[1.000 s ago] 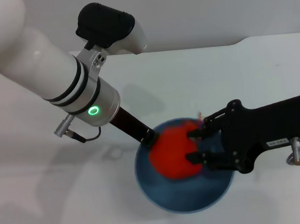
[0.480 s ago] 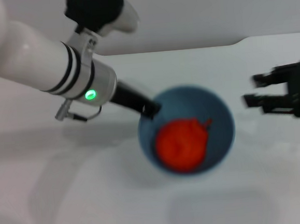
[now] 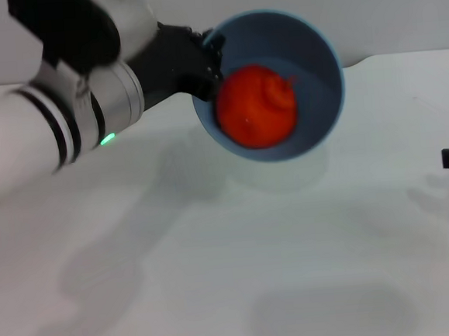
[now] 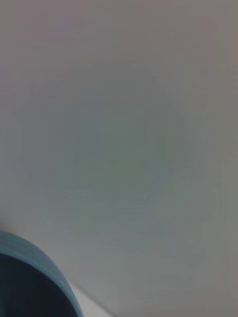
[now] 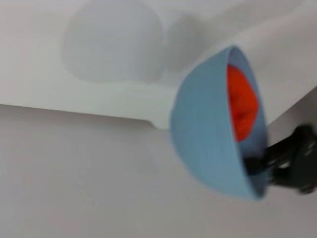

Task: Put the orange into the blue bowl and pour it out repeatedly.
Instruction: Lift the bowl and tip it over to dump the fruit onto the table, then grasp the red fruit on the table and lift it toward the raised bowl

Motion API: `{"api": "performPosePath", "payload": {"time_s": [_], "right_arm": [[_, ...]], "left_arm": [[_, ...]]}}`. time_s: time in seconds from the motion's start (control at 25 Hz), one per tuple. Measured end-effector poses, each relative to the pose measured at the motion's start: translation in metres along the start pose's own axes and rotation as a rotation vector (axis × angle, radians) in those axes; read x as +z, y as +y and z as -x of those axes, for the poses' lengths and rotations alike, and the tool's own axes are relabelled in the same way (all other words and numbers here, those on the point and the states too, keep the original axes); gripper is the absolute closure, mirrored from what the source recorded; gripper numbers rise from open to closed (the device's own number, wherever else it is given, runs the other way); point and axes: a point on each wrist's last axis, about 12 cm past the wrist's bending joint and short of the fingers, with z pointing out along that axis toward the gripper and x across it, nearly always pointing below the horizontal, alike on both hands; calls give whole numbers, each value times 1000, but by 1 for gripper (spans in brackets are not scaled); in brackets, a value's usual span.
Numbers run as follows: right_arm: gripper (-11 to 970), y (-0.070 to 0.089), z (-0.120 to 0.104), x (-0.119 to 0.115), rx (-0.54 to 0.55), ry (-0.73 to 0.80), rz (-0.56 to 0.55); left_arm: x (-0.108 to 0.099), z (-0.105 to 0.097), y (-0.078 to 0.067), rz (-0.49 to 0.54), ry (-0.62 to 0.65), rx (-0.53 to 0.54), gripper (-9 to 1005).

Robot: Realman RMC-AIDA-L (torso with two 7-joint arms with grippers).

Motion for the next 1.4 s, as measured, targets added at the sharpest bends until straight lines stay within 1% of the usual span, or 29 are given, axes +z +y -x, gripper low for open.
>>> {"api": "performPosePath", "payload": {"time_s": [0.08, 0.2, 0.32, 0.44, 0.56, 0.6, 0.64, 0.68, 0.76, 0.84, 0.88, 0.96, 1.0, 1.08, 1.16, 1.2, 1.24, 1.28, 1.32, 1.36, 1.4], "right_arm": [[493, -2, -1, -1, 15, -6, -4], [493, -5, -4, -2, 35, -15, -7], [492, -5, -3, -1, 34, -15, -3], [492, -4, -2, 1, 31, -16, 5], [492, -3, -2, 2, 32, -13, 12], [492, -4, -2, 3, 32, -12, 12], [492, -4, -3, 3, 33, -11, 12], [493, -4, -3, 3, 35, -10, 12], [493, -5, -5, 3, 46, -10, 14], [493, -6, -7, 3, 60, -12, 19], [493, -6, -7, 3, 60, -12, 19], [493, -6, -9, 4, 64, -9, 22], [493, -6, -9, 5, 65, -7, 25], [493, -5, -9, 6, 59, -1, 34], [493, -3, -8, 10, 39, 4, 47], [493, 0, -6, 14, 10, 15, 65], [492, 0, -6, 14, 10, 15, 65], [492, 5, -4, 21, -25, 29, 89], [487, 7, -3, 25, -43, 36, 104], [482, 9, -1, 28, -60, 43, 115], [477, 12, 1, 34, -86, 54, 137]], "left_arm": [[-2, -5, -12, 53, -42, 87, 998], [-1, -16, -36, 109, -98, 240, 998], [5, -31, -60, 97, -129, 367, 998], [8, -44, -77, 109, -186, 461, 997], [4, -47, -88, 169, -289, 550, 997], [0, -49, -98, 210, -353, 627, 997], [0, -49, -98, 210, -353, 627, 998], [-2, -53, -106, 235, -388, 682, 998], [-6, -60, -115, 276, -435, 769, 998], [-6, -66, -124, 293, -444, 844, 997], [-5, -67, -126, 295, -438, 856, 997], [-3, -68, -126, 299, -424, 836, 997], [-2, -67, -124, 305, -416, 807, 997], [2, -62, -115, 336, -392, 686, 997], [5, -55, -103, 373, -355, 547, 998], [8, -50, -92, 392, -317, 432, 998], [10, -47, -83, 396, -284, 354, 998], [12, -39, -61, 381, -220, 182, 998], [13, -37, -52, 361, -194, 118, 998], [13, -37, -52, 361, -194, 118, 998], [13, -36, -36, 339, -168, 38, 997]]}}
